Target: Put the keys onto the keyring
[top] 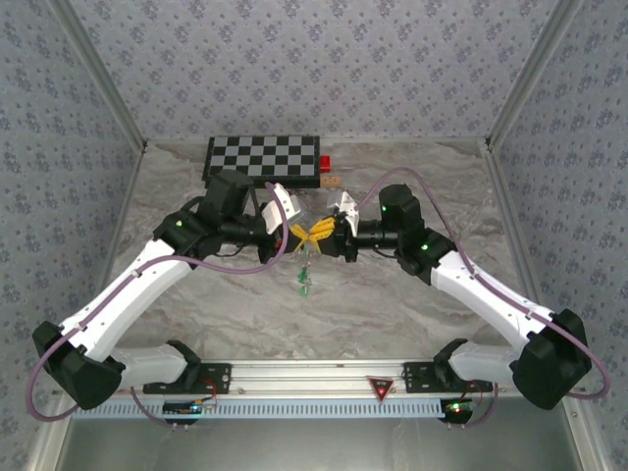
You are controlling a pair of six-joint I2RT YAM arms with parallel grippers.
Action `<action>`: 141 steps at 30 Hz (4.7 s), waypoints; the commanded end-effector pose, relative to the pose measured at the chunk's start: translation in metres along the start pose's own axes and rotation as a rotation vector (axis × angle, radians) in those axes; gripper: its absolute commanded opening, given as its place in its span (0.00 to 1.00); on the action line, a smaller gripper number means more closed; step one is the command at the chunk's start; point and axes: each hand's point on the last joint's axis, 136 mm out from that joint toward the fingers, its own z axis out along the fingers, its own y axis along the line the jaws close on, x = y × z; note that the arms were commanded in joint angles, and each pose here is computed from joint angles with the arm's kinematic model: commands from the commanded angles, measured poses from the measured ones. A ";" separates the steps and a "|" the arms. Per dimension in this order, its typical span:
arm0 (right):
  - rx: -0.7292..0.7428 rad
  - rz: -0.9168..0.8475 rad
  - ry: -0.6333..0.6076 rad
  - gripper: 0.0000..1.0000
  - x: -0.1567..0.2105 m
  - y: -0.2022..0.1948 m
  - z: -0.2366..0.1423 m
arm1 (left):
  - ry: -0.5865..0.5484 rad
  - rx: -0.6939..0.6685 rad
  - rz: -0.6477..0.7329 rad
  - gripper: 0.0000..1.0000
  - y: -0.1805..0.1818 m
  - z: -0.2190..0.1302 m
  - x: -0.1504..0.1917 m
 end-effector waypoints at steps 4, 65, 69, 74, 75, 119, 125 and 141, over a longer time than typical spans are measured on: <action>-0.034 -0.032 -0.014 0.00 -0.012 0.007 0.001 | -0.063 0.032 0.054 0.00 -0.009 -0.006 -0.021; -0.033 0.029 -0.303 0.00 -0.050 0.001 -0.038 | -0.252 -0.081 -0.077 0.10 0.015 0.013 -0.022; -0.012 0.026 -0.332 0.00 -0.055 -0.003 -0.041 | -0.204 -0.046 -0.076 0.10 0.006 0.024 -0.012; -0.001 0.025 -0.342 0.00 -0.056 -0.005 -0.042 | -0.172 -0.002 -0.072 0.09 -0.006 0.031 -0.004; 0.003 0.025 -0.345 0.00 -0.056 -0.005 -0.043 | -0.165 0.003 -0.074 0.09 -0.007 0.032 -0.001; -0.041 0.037 -0.325 0.00 -0.047 -0.001 -0.038 | -0.456 0.051 -0.183 0.27 0.005 -0.010 -0.065; -0.044 0.037 -0.324 0.00 -0.047 0.000 -0.038 | -0.451 0.059 -0.182 0.24 0.005 -0.008 -0.064; -0.045 0.036 -0.322 0.00 -0.047 0.000 -0.037 | -0.450 0.121 -0.158 0.11 -0.005 -0.007 -0.066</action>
